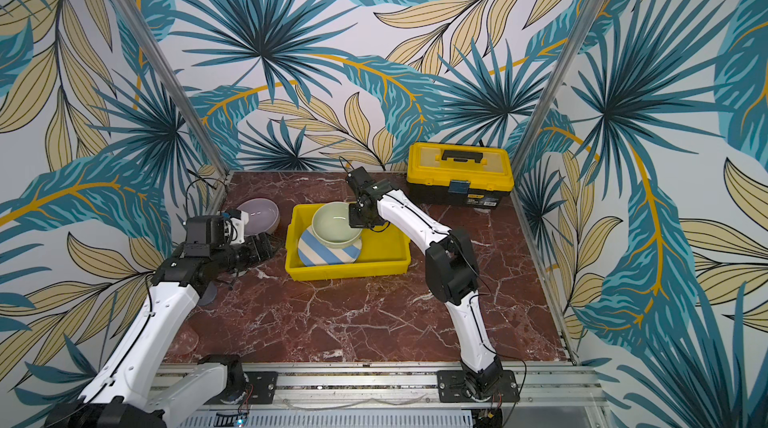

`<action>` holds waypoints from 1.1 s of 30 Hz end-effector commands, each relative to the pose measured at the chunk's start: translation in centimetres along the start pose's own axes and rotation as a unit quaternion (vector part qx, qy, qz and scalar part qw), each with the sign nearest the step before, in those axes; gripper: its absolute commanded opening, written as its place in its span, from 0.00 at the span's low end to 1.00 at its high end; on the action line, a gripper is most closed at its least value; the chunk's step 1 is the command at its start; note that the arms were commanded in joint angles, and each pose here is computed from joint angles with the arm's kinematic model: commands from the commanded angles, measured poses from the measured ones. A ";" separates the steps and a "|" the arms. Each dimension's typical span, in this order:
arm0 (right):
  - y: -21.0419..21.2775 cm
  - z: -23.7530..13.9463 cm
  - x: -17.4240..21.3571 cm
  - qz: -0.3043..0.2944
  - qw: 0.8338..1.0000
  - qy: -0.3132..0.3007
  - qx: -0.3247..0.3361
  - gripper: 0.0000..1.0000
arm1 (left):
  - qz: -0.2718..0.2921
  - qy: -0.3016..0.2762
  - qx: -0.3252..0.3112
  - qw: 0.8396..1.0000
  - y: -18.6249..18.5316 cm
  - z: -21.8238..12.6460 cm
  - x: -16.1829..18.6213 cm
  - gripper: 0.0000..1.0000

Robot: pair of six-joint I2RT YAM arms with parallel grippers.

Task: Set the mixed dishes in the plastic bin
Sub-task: 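Lift the pale green bowl with the right gripper and carry it over the bin, then lower the pale green bowl onto the striped plates and open the right gripper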

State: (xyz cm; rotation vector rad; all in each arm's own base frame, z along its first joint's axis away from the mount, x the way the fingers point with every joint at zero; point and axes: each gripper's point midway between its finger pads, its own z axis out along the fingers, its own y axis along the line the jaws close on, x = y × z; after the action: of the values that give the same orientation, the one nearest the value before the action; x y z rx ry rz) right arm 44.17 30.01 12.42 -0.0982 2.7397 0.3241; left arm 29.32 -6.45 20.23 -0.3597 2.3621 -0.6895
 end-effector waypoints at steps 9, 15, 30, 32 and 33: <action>3.7 0.2 -1.9 0.015 0.998 -0.040 -0.045 0.00 | 0.013 -0.007 -0.010 1.000 0.4 -0.6 -0.1 0.83; 3.9 1.0 -1.5 0.018 0.998 -0.036 -0.042 0.00 | 0.016 -0.008 -0.010 1.000 0.4 -0.6 -0.1 0.83; 4.4 1.5 -1.1 0.013 0.998 -0.030 -0.044 0.04 | 0.017 -0.006 -0.019 1.000 0.9 -0.5 0.1 0.82; 4.5 1.5 -1.0 0.011 0.998 -0.030 -0.045 0.08 | 0.017 -0.007 -0.020 1.000 1.0 -0.5 0.1 0.83; 4.5 1.5 -1.0 0.011 0.998 -0.030 -0.045 0.09 | 0.017 -0.006 -0.020 1.000 1.0 -0.5 0.2 0.83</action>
State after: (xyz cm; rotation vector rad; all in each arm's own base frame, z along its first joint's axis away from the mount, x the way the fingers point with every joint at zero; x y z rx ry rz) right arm 43.81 32.62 10.55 -0.0911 2.7495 0.3382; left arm 29.15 -5.95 20.12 -0.3470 2.3658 -0.6507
